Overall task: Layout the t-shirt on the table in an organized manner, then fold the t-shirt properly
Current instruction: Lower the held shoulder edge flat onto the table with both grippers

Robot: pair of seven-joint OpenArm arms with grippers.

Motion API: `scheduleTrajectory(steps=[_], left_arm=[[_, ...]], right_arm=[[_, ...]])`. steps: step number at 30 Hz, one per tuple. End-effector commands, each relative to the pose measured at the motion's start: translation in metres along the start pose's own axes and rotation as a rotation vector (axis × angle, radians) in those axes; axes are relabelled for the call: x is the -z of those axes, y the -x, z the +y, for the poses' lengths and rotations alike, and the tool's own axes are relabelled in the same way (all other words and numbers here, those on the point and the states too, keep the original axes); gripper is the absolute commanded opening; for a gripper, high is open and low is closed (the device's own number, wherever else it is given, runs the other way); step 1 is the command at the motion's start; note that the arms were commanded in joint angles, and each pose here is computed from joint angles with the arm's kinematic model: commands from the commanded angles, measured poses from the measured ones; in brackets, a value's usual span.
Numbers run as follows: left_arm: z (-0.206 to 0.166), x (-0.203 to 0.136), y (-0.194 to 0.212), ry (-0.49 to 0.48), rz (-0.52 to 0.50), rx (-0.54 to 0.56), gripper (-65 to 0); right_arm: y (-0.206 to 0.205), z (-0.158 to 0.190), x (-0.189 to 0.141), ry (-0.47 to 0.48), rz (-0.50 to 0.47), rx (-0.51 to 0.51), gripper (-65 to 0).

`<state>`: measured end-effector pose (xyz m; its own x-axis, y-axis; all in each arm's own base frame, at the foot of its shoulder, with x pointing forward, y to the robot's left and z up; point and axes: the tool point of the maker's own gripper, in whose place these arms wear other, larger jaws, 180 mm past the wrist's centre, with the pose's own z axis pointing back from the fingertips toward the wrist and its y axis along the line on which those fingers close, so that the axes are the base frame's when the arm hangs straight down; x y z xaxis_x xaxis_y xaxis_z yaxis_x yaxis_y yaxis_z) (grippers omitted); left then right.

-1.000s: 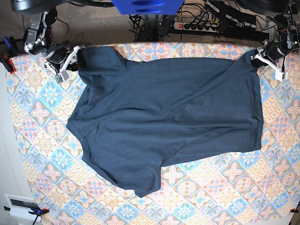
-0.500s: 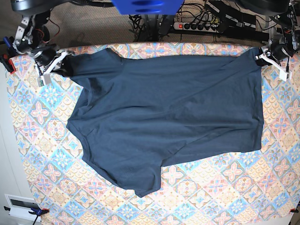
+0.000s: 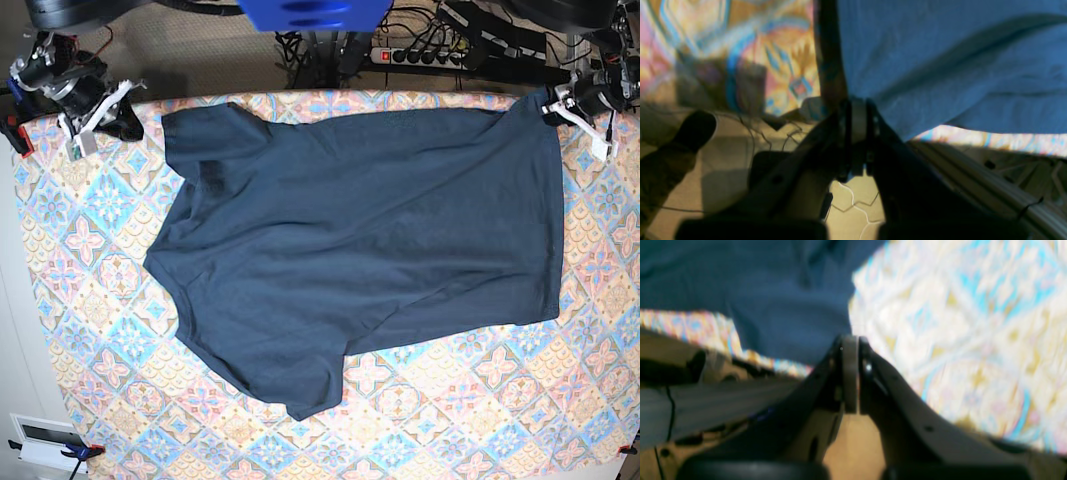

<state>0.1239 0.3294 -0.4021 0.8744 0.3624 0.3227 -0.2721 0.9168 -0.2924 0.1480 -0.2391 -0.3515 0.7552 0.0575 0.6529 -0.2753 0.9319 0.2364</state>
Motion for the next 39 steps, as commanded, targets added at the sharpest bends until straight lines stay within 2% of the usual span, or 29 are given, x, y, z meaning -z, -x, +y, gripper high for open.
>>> scheduleTrajectory(steps=[1, 8, 10, 12, 17, 20, 25, 31, 35, 39], left_arm=[[-0.001, -0.006, -0.011, 0.004, -0.026, 0.015, -64.2], [-0.003, -0.008, -0.009, 0.025, -0.024, -0.005, -63.1], [-0.004, -0.008, -0.010, 0.029, -0.027, -0.008, -59.3], [-0.003, -0.008, -0.009, 0.028, -0.024, -0.008, -49.4], [0.000, -0.009, -0.002, 0.021, -0.005, -0.009, -15.2], [0.004, -0.011, 0.010, 0.011, 0.024, -0.011, -1.9], [0.008, -0.011, 0.021, -0.003, 0.046, -0.016, -3.0], [-0.002, -0.004, 0.031, 0.025, 0.050, -0.044, -3.7], [-0.021, 0.011, 0.041, 0.072, 0.095, -0.017, -3.7], [-0.018, 0.013, 0.043, 0.052, 0.103, -0.001, -3.8]], right_arm=[[-0.015, 0.003, -0.005, -0.010, -0.045, -0.032, -64.1], [-0.009, 0.030, 0.012, -0.101, -0.016, -0.047, -64.1], [-0.010, 0.032, 0.013, -0.107, -0.018, -0.050, -64.0], [-0.022, 0.031, 0.017, -0.107, -0.047, -0.062, -64.0], [-0.035, 0.028, 0.020, -0.102, -0.079, -0.075, -63.9], [-0.034, 0.028, 0.020, -0.103, -0.078, -0.075, -63.9], [-0.034, 0.028, 0.020, -0.103, -0.078, -0.075, -63.9], [-0.034, 0.028, 0.020, -0.103, -0.078, -0.075, -63.9], [-0.035, 0.026, 0.019, -0.096, -0.081, -0.074, -63.9], [-0.035, 0.027, 0.019, -0.099, -0.080, -0.074, -63.9]])
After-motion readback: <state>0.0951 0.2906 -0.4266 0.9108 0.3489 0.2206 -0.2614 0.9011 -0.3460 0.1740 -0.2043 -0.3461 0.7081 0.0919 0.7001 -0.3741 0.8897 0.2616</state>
